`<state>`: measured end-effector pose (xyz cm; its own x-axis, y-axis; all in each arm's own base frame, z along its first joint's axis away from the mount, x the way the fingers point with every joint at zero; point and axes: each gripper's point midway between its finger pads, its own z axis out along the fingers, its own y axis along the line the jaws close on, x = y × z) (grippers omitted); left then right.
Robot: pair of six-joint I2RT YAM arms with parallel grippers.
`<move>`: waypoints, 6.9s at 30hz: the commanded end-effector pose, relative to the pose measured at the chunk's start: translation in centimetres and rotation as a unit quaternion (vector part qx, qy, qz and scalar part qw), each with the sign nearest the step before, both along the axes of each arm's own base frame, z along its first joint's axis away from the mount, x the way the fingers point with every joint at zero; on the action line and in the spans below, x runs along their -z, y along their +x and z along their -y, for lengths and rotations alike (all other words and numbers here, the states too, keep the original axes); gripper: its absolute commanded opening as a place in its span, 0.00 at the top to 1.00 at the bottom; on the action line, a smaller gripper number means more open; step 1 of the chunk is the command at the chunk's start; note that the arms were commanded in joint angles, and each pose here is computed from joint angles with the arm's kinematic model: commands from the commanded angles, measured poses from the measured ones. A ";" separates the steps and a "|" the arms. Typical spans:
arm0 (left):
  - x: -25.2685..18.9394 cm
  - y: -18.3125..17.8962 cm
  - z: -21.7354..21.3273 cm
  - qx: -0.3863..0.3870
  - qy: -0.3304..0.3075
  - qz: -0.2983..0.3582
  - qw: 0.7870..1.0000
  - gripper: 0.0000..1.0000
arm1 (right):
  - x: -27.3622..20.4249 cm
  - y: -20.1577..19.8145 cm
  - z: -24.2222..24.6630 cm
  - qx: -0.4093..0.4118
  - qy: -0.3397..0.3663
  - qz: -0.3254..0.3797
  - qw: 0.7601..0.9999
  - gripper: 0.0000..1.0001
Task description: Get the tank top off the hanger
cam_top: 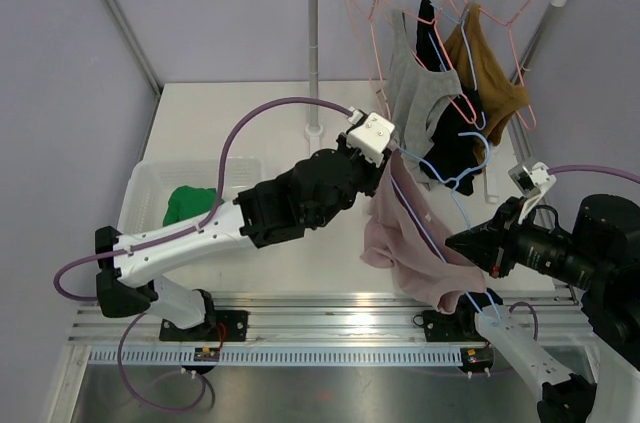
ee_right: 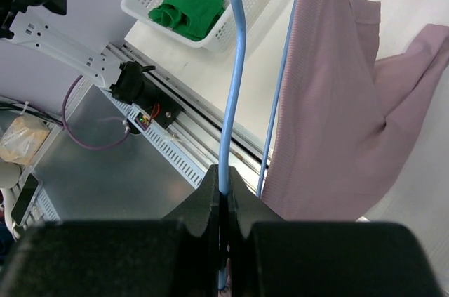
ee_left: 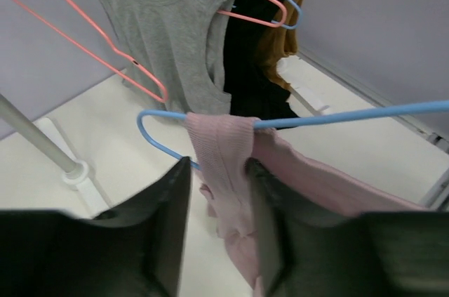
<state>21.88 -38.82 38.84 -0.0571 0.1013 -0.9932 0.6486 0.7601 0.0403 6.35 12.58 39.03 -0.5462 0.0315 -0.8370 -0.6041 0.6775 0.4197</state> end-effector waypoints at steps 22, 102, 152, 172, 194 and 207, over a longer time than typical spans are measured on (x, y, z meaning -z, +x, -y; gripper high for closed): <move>-0.6 6.2 -10.9 -0.272 -0.099 -0.022 0.957 1.00 | -0.7 -1.5 -1.3 -0.097 -0.002 0.028 0.995 1.00; 14.0 -7.3 -25.3 -0.151 0.004 -0.211 0.966 0.01 | -0.4 42.5 -13.0 0.145 -0.051 0.044 0.987 1.00; 36.9 -9.2 4.0 0.039 0.265 -0.350 0.898 0.76 | -2.5 9.6 -0.1 0.105 0.015 0.123 0.987 0.00; 8.9 1.3 -15.7 -0.235 0.084 -0.178 0.952 1.00 | -3.1 8.8 0.7 0.116 0.022 0.142 0.983 0.00; 21.6 4.7 -37.8 -0.456 0.120 -0.378 0.797 1.00 | -2.4 16.1 -2.1 0.139 0.011 0.108 0.984 0.00; 16.9 5.4 -36.9 -0.425 0.036 -0.341 0.838 0.01 | -5.2 22.9 3.7 0.322 -0.106 0.132 0.932 0.01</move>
